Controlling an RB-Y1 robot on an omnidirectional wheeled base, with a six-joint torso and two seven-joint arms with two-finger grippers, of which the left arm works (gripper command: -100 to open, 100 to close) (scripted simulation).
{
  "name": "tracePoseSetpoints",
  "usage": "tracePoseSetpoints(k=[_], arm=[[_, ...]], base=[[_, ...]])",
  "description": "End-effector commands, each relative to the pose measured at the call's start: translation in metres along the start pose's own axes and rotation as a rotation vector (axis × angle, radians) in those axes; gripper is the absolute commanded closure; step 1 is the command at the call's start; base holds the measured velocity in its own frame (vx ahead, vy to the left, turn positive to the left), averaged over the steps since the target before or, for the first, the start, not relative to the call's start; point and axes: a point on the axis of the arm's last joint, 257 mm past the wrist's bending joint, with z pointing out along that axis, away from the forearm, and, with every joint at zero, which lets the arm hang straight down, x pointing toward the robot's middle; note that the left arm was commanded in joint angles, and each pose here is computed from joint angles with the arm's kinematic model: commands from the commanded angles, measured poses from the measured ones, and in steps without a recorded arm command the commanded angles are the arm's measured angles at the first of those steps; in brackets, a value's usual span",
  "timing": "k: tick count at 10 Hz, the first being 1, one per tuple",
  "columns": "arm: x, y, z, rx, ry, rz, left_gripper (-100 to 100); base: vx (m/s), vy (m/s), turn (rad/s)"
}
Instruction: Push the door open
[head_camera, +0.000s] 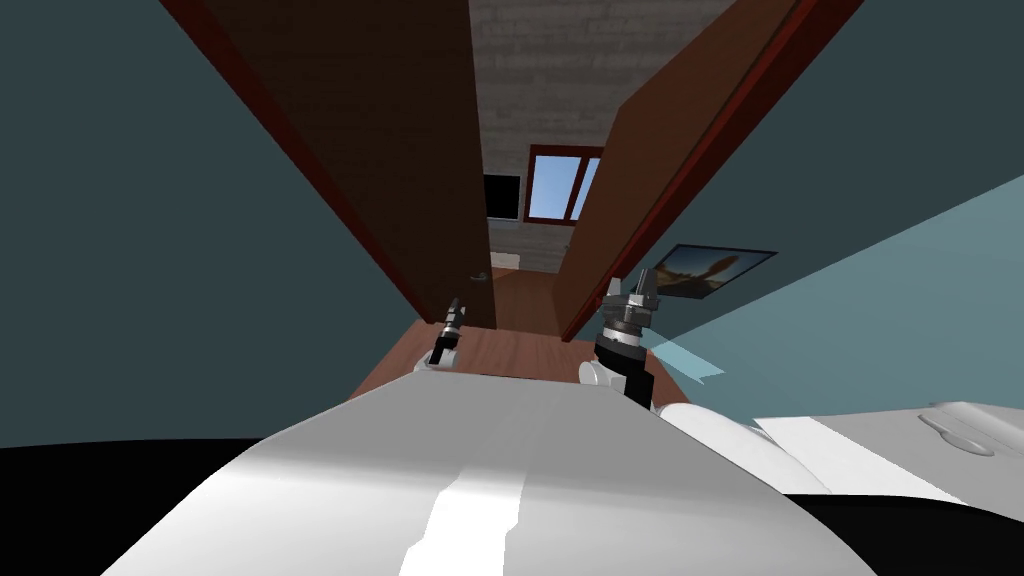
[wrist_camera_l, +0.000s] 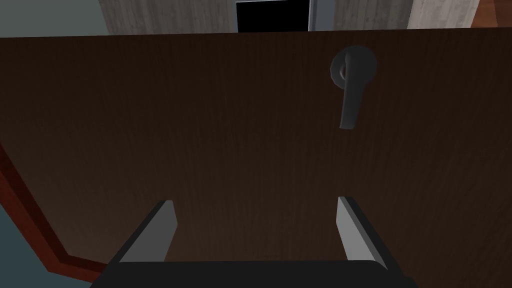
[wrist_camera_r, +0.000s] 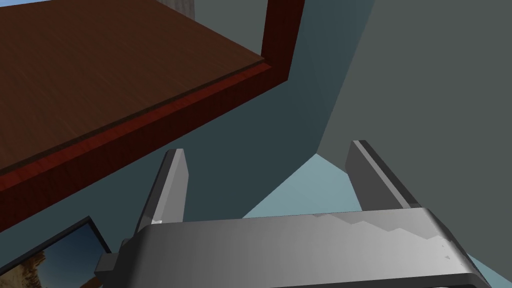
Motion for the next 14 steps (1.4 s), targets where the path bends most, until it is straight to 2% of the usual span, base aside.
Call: tracePoseSetpoints(k=[1,2,14], arm=[[-0.002,0.010,-0.0011,-0.022,-0.001,0.002,-100],[-0.002,0.011,-0.0012,-0.022,-0.001,0.002,-100],[-0.023,0.069,-0.0140,-0.165,-0.018,0.027,-100]], base=[[0.068,0.021,-0.073],[0.051,0.016,-0.031],[0.089,0.027,-0.063]])
